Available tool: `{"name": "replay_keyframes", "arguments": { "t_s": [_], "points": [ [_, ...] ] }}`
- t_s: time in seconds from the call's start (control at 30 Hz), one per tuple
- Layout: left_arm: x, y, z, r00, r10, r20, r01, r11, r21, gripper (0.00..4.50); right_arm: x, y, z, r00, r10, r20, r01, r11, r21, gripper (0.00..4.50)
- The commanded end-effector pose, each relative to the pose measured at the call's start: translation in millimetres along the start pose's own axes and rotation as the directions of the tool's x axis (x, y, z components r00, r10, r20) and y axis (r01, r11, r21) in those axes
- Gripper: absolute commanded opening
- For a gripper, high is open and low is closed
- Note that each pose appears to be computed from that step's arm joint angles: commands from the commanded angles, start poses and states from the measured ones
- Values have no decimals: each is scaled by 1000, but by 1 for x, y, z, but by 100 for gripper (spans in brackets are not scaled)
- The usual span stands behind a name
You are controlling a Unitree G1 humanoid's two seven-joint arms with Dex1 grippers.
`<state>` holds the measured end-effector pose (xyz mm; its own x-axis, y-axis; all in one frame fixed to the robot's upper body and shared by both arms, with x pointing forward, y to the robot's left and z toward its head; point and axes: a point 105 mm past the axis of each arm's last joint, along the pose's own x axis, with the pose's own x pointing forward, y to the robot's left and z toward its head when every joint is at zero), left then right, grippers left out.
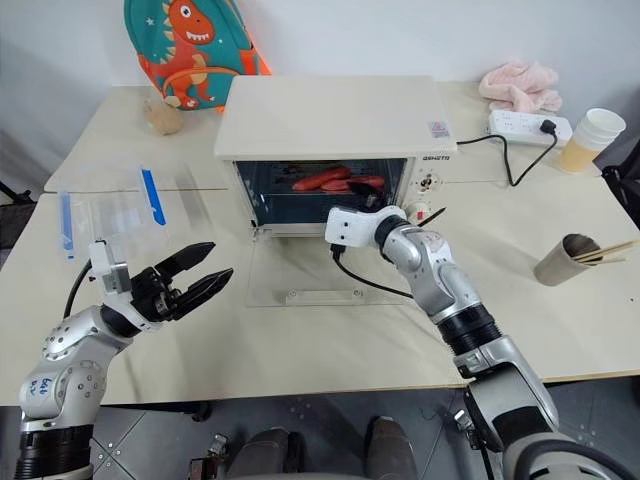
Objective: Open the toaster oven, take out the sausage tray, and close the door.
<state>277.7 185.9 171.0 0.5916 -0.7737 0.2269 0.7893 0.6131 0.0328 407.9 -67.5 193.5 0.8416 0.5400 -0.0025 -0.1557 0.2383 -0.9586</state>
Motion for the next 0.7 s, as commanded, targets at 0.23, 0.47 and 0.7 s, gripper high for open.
{"name": "replay_keyframes", "arguments": {
  "t_s": [0.23,0.47,0.7],
  "points": [
    [-1,-3,10,999,-15,33,14,999,41,357,8,-15,15,998,-56,11,56,995,-85,129],
    [0,-3,8,999,-14,36,12,999,44,357,14,-13,14,998,-61,-22,58,992,-116,129],
    [2,-1,8,999,-13,45,10,998,61,357,20,-18,7,994,-94,-52,84,983,-162,129]
  ]
}}
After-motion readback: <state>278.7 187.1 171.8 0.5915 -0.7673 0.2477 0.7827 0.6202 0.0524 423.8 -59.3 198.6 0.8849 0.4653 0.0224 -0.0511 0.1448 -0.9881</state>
